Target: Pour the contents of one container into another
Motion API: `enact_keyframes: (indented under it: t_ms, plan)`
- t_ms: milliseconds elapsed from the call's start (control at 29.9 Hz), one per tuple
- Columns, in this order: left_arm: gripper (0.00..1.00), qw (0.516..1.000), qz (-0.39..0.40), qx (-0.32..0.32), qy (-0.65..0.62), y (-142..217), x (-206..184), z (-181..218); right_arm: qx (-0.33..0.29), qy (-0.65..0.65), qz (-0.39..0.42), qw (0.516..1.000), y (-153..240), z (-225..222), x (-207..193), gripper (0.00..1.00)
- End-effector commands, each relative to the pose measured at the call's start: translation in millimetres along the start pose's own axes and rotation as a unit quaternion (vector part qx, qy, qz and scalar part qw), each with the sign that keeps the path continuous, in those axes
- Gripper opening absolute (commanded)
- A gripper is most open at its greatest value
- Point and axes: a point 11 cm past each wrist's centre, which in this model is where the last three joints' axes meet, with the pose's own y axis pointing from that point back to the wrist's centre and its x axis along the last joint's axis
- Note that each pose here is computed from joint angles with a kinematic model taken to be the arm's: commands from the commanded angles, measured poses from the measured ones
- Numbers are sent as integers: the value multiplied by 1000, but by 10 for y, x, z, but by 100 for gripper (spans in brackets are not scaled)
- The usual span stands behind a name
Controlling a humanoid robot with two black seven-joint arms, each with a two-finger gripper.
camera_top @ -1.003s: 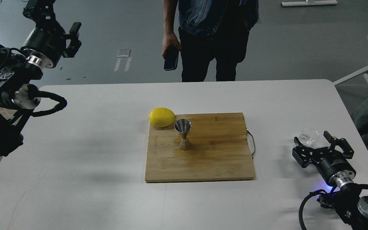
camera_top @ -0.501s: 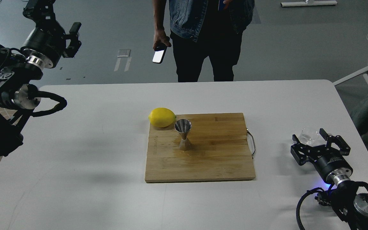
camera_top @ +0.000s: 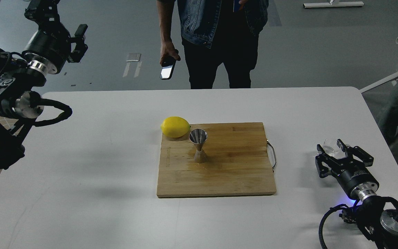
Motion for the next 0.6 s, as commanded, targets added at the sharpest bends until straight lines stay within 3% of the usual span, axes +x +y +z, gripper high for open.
enact_keyframes:
  t_ms: [0,568]
  plan:
    - [98,1000,0,-1,0,-4,-1,6,3,2,0,1000,11,-12,10,60]
    - [98,1000,-1,-3,-3,-13,2,38,2,9,13,1000,84,14,122,59]
